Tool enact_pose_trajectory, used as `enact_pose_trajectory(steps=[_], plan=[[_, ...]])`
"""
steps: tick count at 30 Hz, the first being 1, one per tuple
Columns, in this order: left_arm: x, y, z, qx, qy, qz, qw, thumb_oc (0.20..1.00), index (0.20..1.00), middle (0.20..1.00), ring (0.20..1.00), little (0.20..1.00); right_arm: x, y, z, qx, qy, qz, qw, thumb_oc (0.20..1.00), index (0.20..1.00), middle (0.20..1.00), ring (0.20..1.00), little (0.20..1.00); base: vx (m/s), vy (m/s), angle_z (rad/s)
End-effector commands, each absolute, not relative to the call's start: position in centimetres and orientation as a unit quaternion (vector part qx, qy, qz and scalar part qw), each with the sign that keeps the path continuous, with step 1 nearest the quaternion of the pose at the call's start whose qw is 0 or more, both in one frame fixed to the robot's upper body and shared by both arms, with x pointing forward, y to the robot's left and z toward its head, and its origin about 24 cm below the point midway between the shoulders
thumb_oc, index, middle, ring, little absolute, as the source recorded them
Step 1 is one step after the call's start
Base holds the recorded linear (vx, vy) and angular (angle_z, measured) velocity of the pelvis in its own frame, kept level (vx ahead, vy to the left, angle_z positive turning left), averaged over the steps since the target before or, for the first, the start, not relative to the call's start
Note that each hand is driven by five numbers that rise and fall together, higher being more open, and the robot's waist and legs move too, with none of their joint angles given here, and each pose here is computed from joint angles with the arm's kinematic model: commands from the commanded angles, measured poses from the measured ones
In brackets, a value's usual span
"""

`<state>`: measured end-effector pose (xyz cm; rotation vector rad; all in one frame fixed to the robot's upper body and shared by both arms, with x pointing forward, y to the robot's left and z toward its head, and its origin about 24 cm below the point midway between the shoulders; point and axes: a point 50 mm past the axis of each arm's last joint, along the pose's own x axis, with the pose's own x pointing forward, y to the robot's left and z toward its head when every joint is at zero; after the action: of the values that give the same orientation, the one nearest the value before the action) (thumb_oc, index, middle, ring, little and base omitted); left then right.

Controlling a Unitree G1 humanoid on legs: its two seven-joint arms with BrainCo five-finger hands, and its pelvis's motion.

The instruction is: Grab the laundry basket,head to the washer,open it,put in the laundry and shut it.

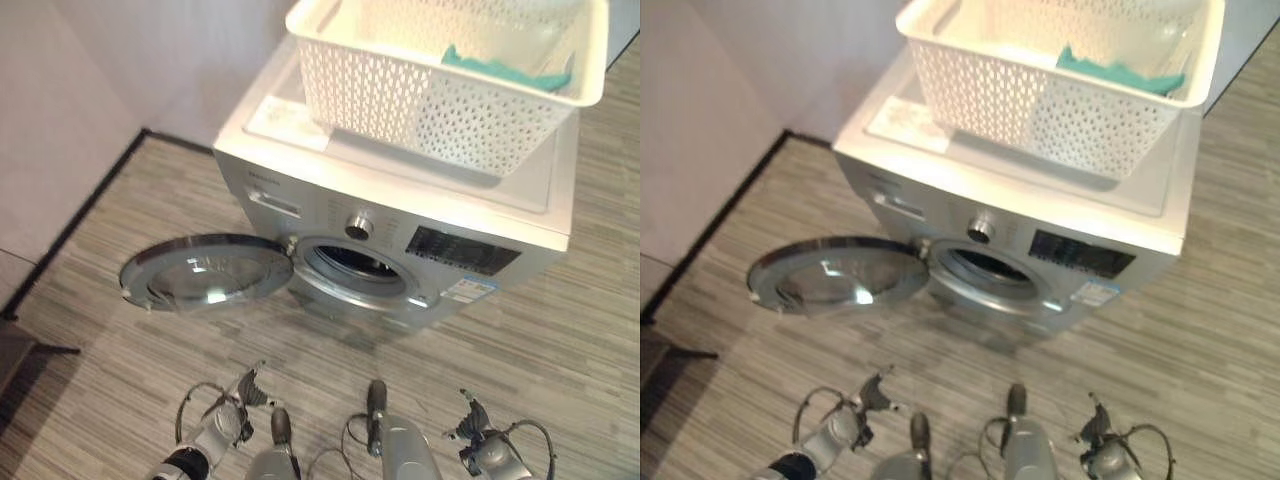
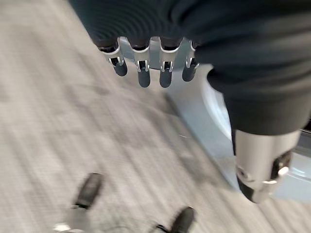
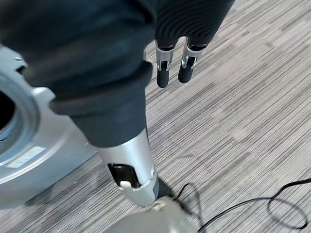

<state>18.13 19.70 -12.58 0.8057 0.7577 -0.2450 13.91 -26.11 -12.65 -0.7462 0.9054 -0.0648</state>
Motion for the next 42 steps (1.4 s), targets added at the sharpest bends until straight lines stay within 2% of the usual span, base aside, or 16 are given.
enact_pose_trajectory(steps=[1,6,8,11,19,23,26,27,29,31,34,36,38,39,41,42], plan=[[18.9,21.6,-11.9,0.392,0.354,-0.065,0.847,1.000,1.000,1.000,1.000,1.000,13.1,-26.7,-12.7,-0.349,0.438,-0.034,0.828,1.000,1.000,1.000,1.000,1.000,0.15,0.042,0.12],[17.3,23.2,-12.1,0.301,0.381,0.010,0.874,1.000,1.000,1.000,1.000,1.000,12.7,-26.7,-12.6,-0.312,0.435,-0.054,0.843,1.000,1.000,1.000,1.000,1.000,0.10,0.050,0.02],[16.3,23.9,-12.2,0.176,0.391,0.079,0.900,1.000,1.000,1.000,1.000,1.000,13.2,-27.0,-11.9,-0.292,0.419,-0.077,0.857,1.000,1.000,1.000,1.000,1.000,0.10,0.060,-0.03],[15.9,24.0,-12.3,0.118,0.393,0.118,0.904,1.000,1.000,1.000,1.000,1.000,13.9,-27.0,-11.4,-0.293,0.404,-0.074,0.864,1.000,1.000,1.000,1.000,1.000,0.07,0.045,-0.04],[17.2,23.8,-10.8,0.103,0.351,0.118,0.923,1.000,1.000,1.000,1.000,1.000,15.0,-27.4,-10.5,-0.294,0.385,-0.083,0.871,1.000,1.000,1.000,1.000,1.000,0.05,0.041,-0.07],[18.5,23.9,-9.8,0.165,0.331,0.085,0.925,1.000,1.000,1.000,1.000,1.000,14.3,-28.4,-10.9,-0.259,0.409,-0.129,0.865,1.000,1.000,1.000,1.000,1.000,-0.01,0.014,-0.02],[19.7,23.9,-8.8,0.187,0.307,0.077,0.930,1.000,1.000,1.000,1.000,1.000,13.7,-30.0,-10.9,-0.235,0.424,-0.188,0.854,1.000,1.000,1.000,1.000,1.000,-0.05,0.029,0.14],[20.2,23.9,-8.3,0.189,0.294,0.077,0.934,1.000,1.000,1.000,1.000,1.000,13.3,-31.8,-10.7,-0.207,0.434,-0.247,0.841,1.000,1.000,1.000,1.000,1.000,-0.02,0.054,0.08],[20.3,24.0,-8.1,0.190,0.289,0.078,0.935,1.000,1.000,1.000,1.000,1.000,13.4,-32.4,-10.4,-0.197,0.432,-0.267,0.839,1.000,1.000,1.000,1.000,1.000,-0.01,0.100,0.06],[20.7,24.1,-7.4,0.195,0.274,0.077,0.939,1.000,1.000,1.000,1.000,1.000,14.6,-33.9,-9.0,-0.180,0.402,-0.313,0.842,1.000,1.000,1.000,1.000,1.000,-0.01,0.176,-0.07],[21.9,23.8,-6.2,0.205,0.245,0.057,0.946,1.000,1.000,1.000,1.000,1.000,17.4,-37.2,-4.2,-0.148,0.284,-0.411,0.854,1.000,1.000,1.000,1.000,1.000,-0.02,0.257,-0.31],[22.1,23.8,-6.0,0.208,0.244,0.055,0.946,1.000,1.000,1.000,1.000,1.000,17.7,-38.0,-3.0,-0.134,0.254,-0.439,0.852,1.000,1.000,1.000,1.000,1.000,-0.03,0.180,-0.05],[22.7,23.5,-5.4,0.211,0.231,0.046,0.949,1.000,1.000,1.000,1.000,1.000,17.3,-39.7,-1.1,-0.122,0.214,-0.489,0.837,1.000,1.000,1.000,1.000,1.000,0.00,0.198,0.19],[22.8,23.3,-5.3,0.212,0.228,0.041,0.949,1.000,1.000,1.000,1.000,1.000,16.9,-41.1,0.4,-0.118,0.180,-0.536,0.817,1.000,1.000,1.000,1.000,1.000,0.10,0.203,0.16],[22.8,23.1,-5.3,0.213,0.228,0.034,0.950,1.000,1.000,1.000,1.000,1.000,16.6,-41.9,1.3,-0.127,0.168,-0.556,0.804,1.000,1.000,1.000,1.000,1.000,0.12,0.075,0.21],[22.9,22.9,-5.2,0.220,0.224,0.029,0.949,1.000,1.000,1.000,1.000,1.000,16.3,-43.2,3.0,-0.132,0.142,-0.592,0.783,1.000,1.000,1.000,1.000,1.000,0.12,-0.036,0.21]])
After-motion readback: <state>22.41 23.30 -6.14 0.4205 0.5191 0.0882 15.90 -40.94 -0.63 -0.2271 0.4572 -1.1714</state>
